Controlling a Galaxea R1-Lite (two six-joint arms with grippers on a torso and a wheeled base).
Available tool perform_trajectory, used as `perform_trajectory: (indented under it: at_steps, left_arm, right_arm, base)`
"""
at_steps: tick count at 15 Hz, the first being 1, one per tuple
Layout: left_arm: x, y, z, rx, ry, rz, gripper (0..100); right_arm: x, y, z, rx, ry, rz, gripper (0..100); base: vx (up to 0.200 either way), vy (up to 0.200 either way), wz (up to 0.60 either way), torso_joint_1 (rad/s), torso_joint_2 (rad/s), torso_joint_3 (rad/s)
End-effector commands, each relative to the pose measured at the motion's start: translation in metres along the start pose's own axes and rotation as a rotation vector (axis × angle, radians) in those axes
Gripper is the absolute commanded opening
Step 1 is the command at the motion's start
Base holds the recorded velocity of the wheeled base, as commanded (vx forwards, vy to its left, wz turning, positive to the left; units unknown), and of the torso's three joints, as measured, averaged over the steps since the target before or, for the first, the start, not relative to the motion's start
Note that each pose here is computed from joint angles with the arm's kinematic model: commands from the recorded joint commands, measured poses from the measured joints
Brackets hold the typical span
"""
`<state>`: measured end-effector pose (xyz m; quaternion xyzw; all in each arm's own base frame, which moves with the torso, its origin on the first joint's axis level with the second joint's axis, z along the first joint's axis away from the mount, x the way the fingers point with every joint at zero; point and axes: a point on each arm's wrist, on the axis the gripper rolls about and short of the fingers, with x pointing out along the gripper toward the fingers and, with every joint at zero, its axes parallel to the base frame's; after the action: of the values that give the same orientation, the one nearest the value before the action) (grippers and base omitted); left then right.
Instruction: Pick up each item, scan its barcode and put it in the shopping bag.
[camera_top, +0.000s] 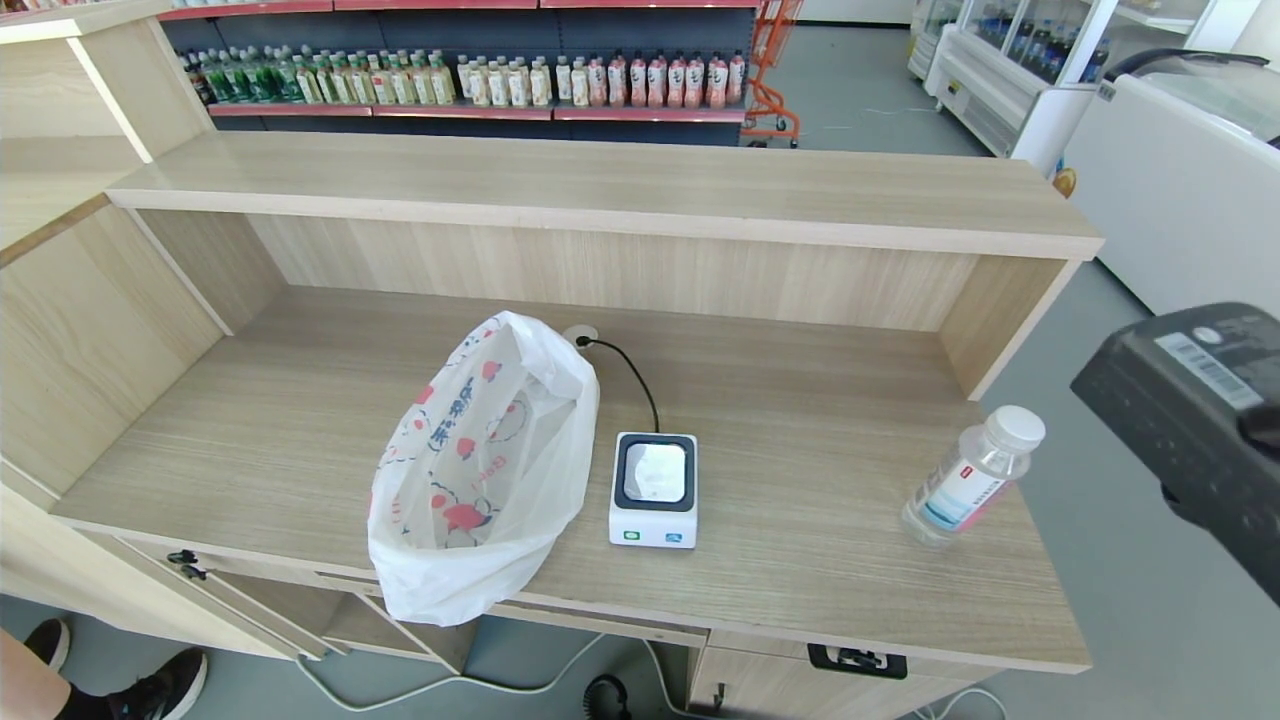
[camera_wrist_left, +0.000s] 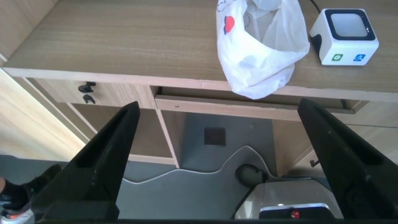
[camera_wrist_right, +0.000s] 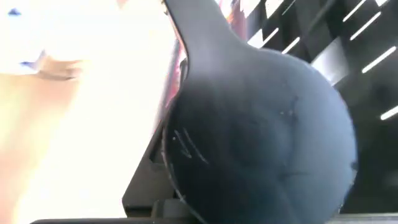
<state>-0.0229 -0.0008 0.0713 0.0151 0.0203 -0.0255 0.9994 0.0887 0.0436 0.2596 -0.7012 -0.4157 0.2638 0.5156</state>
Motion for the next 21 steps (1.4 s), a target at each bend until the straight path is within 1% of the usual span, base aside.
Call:
perform_trajectory:
  at_steps: [1,2,4,5,6,7,9,10,12,13,14,15,16,17,19,21]
  left_arm:
    - [0.0,0.0,0.0,0.0,0.0,0.0,100]
    - [0.0,0.0,0.0,0.0,0.0,0.0,100]
    - [0.0,0.0,0.0,0.0,0.0,0.0,100]
    - [0.0,0.0,0.0,0.0,0.0,0.0,100]
    - [0.0,0.0,0.0,0.0,0.0,0.001,100]
    - [0.0,0.0,0.0,0.0,0.0,0.001,100]
    - [0.0,0.0,0.0,0.0,0.0,0.0,100]
    - [0.0,0.0,0.0,0.0,0.0,0.0,100]
    - [0.0,0.0,0.0,0.0,0.0,0.0,100]
    - [0.0,0.0,0.0,0.0,0.0,0.0,100]
    - [0.0,0.0,0.0,0.0,0.0,0.0,100]
    - [0.0,0.0,0.0,0.0,0.0,0.0,100]
    - [0.0,0.0,0.0,0.0,0.0,0.001,100]
    - [0.0,0.0,0.0,0.0,0.0,0.0,100]
    - [0.0,0.0,0.0,0.0,0.0,0.0,100]
    - [0.0,0.0,0.0,0.0,0.0,0.0,100]
  right_arm:
    - [-0.023,0.003,-0.011,0.406,0.435,0.072,0]
    - [-0.026,0.011,-0.007,0.593,0.465,0.095,0]
    - [-0.017,0.018,-0.016,0.87,0.409,0.096,0]
    - [-0.015,0.018,-0.02,1.062,0.406,0.067,0]
    - [-0.013,0.017,-0.023,1.282,0.423,0.025,0]
    - [-0.008,0.021,-0.028,1.497,0.459,-0.005,0]
    - [0.008,0.029,-0.031,1.902,0.439,-0.017,0]
    - [0.017,0.028,-0.04,2.073,0.421,-0.071,0]
    - [0.035,0.029,-0.051,2.244,0.335,-0.132,0]
    - [0.045,0.031,-0.055,2.371,0.295,-0.151,0]
    - [0.054,0.037,-0.06,2.489,0.292,-0.156,0]
    - [0.06,0.042,-0.061,2.545,0.29,-0.141,0]
    - [0.061,0.043,-0.061,2.552,0.292,-0.139,0]
    - [0.069,0.053,-0.061,2.606,0.32,-0.101,0]
    - [0.078,0.064,-0.066,2.615,0.346,-0.083,0]
    - [0.087,0.073,-0.071,2.615,0.348,-0.087,0]
  base:
    - [0.0,0.0,0.0,0.0,0.0,0.0]
    - [0.0,0.0,0.0,0.0,0.0,0.0]
    - [0.0,0.0,0.0,0.0,0.0,0.0]
    - [0.0,0.0,0.0,0.0,0.0,0.0]
    - [0.0,0.0,0.0,0.0,0.0,0.0]
    - [0.0,0.0,0.0,0.0,0.0,0.0]
    - [0.0,0.0,0.0,0.0,0.0,0.0]
    - [0.0,0.0,0.0,0.0,0.0,0.0]
    - [0.0,0.0,0.0,0.0,0.0,0.0]
    - [0.0,0.0,0.0,0.0,0.0,0.0]
    - [0.0,0.0,0.0,0.0,0.0,0.0]
    - [0.0,0.0,0.0,0.0,0.0,0.0]
    - [0.0,0.0,0.0,0.0,0.0,0.0]
    - [0.0,0.0,0.0,0.0,0.0,0.0]
    - [0.0,0.0,0.0,0.0,0.0,0.0]
    - [0.0,0.0,0.0,0.0,0.0,0.0]
